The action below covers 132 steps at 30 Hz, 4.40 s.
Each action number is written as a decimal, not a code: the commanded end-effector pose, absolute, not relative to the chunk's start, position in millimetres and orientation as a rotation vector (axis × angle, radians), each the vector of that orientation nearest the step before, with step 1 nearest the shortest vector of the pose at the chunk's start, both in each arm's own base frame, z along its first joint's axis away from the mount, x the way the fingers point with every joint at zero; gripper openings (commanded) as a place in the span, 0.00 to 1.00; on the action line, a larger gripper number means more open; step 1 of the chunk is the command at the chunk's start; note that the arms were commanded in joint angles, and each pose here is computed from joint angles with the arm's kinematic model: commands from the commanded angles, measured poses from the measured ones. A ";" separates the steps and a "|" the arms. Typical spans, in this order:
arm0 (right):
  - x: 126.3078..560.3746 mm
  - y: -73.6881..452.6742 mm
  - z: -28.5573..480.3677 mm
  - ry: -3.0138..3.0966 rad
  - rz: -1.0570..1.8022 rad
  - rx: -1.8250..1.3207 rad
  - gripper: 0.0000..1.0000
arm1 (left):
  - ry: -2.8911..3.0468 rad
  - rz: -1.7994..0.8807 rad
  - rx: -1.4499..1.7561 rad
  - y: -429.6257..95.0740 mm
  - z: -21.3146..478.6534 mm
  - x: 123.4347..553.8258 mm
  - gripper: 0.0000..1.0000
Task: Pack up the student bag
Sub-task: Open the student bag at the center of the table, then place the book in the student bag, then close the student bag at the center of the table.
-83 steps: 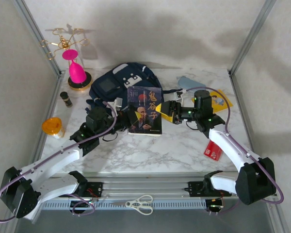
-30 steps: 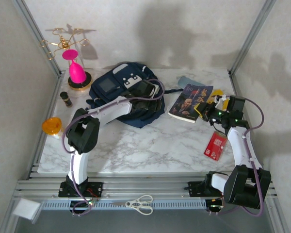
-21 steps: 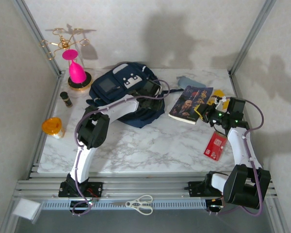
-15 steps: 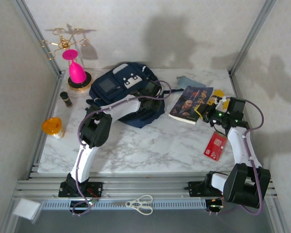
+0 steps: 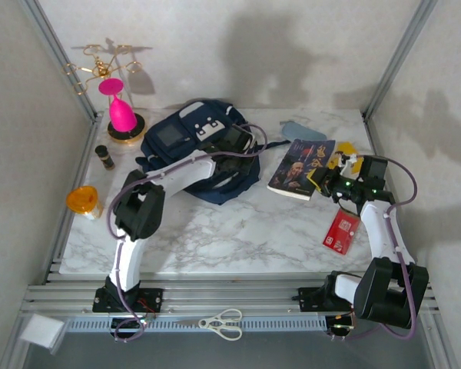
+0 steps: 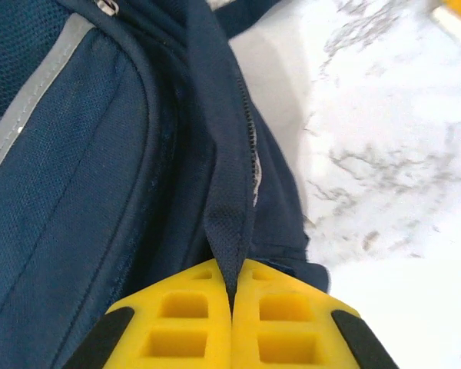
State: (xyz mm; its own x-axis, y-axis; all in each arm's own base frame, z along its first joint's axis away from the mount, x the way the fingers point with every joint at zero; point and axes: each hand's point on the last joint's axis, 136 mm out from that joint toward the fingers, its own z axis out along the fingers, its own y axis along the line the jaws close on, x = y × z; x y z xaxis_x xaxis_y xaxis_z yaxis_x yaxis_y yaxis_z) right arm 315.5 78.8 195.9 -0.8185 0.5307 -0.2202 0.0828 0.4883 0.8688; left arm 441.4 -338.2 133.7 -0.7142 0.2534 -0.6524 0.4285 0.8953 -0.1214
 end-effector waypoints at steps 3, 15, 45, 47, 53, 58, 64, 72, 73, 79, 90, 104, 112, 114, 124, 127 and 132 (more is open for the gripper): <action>309.7 103.9 215.3 2.263 1.361 0.332 0.00 | 2.265 -0.472 0.463 -344.9 216.8 407.8 0.00; 264.3 200.8 210.6 2.357 1.575 0.047 0.00 | 2.125 -0.604 0.355 -313.2 293.2 367.2 0.00; 349.9 362.8 115.6 2.471 1.544 -0.075 0.48 | 2.008 -0.671 0.193 -298.2 342.5 363.6 0.00; 344.2 354.4 108.2 2.516 1.483 -0.059 0.54 | 2.015 -0.648 0.182 -296.3 340.8 366.2 0.00; 317.4 308.7 97.9 2.613 1.208 0.013 0.62 | 2.014 -0.639 0.173 -297.0 338.3 369.8 0.00; 285.8 295.3 92.9 2.680 1.094 -0.015 0.64 | 2.029 -0.645 0.177 -301.1 330.8 371.9 0.00; 254.3 321.6 97.3 2.695 1.046 -0.105 0.58 | 2.031 -0.639 0.162 -300.8 328.8 374.1 0.00; 240.3 383.9 76.3 2.753 1.065 -0.225 0.44 | 2.025 -0.651 0.157 -302.9 332.5 375.6 0.00; 237.0 389.0 68.9 2.775 1.053 -0.241 0.43 | 2.027 -0.649 0.159 -303.0 332.6 375.6 0.00; 268.9 374.9 49.6 2.758 0.971 -0.147 0.34 | 2.035 -0.674 0.193 -306.7 336.9 370.8 0.00; 346.7 360.8 86.9 2.456 0.934 -0.076 0.31 | 2.054 -0.717 0.211 -311.2 332.3 364.1 0.00; 302.2 321.1 122.7 2.417 0.965 -0.136 0.39 | 2.092 -0.654 0.157 -308.8 302.8 375.1 0.00; 291.5 215.0 151.1 2.431 0.785 0.148 0.44 | 2.209 -0.661 0.124 -310.8 228.9 368.1 0.00; 297.3 190.3 161.0 2.405 0.759 0.210 0.46 | 2.250 -0.680 0.135 -318.0 207.3 362.2 0.00; 360.8 62.1 159.1 2.295 0.609 0.642 0.61 | 2.321 -0.806 0.245 -362.2 173.4 317.1 0.31; 377.2 35.8 149.4 2.258 0.648 0.747 0.64 | 2.288 -0.826 0.247 -358.3 191.2 310.2 0.45; 395.3 0.9 119.6 2.271 0.568 0.906 0.66 | 2.227 -0.861 0.240 -349.8 217.9 303.9 0.51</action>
State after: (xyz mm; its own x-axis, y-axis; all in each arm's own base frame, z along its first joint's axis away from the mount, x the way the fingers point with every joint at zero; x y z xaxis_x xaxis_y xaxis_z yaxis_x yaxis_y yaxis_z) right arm 378.7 10.1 114.9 -0.6053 0.6946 -0.3888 0.4448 0.7002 0.5584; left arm 306.7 -350.8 189.9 -0.7522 -0.0343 -0.6580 0.3798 0.7935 -0.4755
